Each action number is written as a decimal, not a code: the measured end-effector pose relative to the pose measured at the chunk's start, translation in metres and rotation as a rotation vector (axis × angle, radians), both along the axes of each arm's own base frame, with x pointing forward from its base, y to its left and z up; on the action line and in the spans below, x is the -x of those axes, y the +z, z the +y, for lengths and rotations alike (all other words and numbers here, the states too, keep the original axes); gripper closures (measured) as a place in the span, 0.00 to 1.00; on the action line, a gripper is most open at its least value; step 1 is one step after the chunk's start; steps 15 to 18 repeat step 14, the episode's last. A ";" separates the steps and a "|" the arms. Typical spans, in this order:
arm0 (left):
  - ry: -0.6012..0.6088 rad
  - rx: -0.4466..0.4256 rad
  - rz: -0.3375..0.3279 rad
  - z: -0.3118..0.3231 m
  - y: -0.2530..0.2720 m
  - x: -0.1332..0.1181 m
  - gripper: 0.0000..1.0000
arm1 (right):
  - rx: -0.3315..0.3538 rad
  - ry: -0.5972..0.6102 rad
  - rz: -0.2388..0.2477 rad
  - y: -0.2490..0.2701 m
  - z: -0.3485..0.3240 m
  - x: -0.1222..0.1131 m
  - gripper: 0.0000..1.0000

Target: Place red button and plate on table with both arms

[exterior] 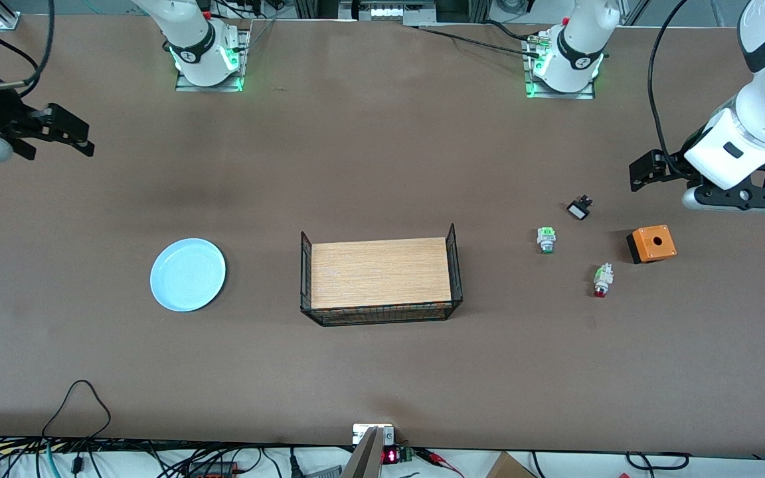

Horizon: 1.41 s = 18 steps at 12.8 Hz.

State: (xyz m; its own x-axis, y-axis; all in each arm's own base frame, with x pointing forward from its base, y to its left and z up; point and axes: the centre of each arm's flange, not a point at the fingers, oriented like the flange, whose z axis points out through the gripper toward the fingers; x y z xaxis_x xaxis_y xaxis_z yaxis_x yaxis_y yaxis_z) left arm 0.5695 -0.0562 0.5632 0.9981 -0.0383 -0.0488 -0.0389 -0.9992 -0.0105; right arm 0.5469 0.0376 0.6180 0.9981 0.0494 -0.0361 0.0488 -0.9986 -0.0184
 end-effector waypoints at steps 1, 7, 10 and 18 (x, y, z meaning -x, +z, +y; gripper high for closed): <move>0.000 0.000 0.000 0.000 0.000 0.000 0.00 | 0.007 -0.003 0.010 -0.003 0.003 -0.001 0.00; 0.000 0.000 0.000 0.000 0.000 0.000 0.00 | 0.089 0.005 0.022 0.000 0.004 -0.001 0.00; 0.000 0.000 0.000 0.000 0.000 0.000 0.00 | 0.104 -0.045 -0.014 0.022 0.011 0.000 0.00; 0.000 0.000 0.000 0.000 0.000 0.000 0.00 | 0.017 -0.068 -0.003 0.022 0.012 -0.002 0.00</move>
